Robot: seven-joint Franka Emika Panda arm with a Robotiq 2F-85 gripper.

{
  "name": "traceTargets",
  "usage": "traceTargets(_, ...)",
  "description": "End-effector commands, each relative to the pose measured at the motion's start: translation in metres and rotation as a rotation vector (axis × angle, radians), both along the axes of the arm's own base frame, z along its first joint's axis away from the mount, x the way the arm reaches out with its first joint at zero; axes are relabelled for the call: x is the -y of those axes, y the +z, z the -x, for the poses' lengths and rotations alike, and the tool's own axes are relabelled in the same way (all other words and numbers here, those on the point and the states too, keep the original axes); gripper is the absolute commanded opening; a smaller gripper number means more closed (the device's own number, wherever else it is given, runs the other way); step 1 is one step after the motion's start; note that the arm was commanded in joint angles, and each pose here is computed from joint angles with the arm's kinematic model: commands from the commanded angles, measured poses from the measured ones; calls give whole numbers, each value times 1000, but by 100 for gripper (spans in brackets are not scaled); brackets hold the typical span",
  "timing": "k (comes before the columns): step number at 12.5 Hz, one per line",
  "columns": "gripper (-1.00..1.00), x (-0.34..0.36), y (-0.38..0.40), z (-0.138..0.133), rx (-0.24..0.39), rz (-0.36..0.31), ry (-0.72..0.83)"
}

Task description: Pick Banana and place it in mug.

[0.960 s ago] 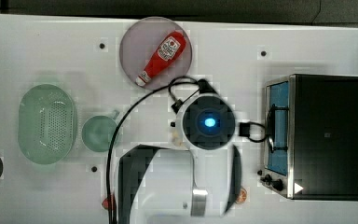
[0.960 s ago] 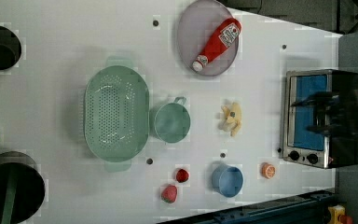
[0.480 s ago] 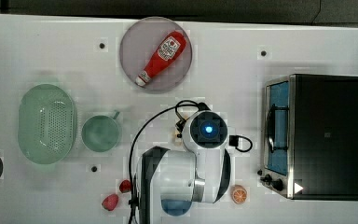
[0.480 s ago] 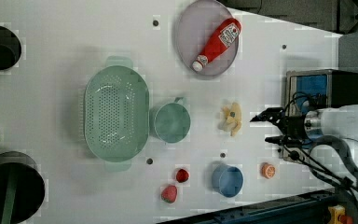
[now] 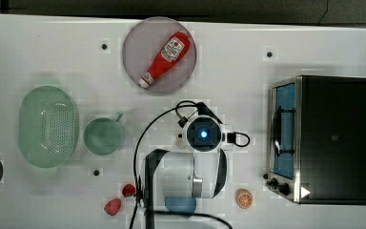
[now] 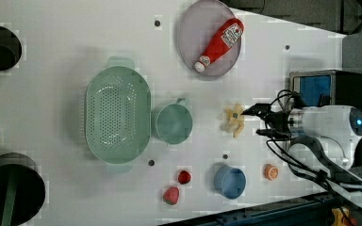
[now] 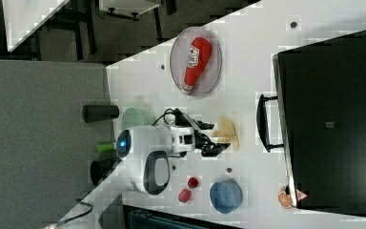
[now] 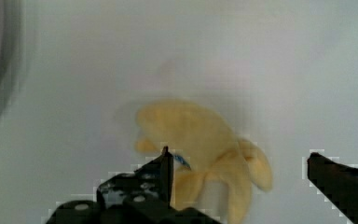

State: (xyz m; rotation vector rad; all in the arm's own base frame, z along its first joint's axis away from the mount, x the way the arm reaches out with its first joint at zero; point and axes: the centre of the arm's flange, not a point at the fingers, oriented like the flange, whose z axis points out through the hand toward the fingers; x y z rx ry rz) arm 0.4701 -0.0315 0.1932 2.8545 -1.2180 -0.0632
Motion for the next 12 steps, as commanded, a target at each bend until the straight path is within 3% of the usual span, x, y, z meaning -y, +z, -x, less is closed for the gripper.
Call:
traceTargets(1,100,-3,-24,1,36,2,38)
traceTargets(5,93,-6,-50,4,47,4,45)
traceTargets(10,-26,-9,-46,1,70,2,51)
traceTargets(12,-32,-9,-38,-2,81,2,51)
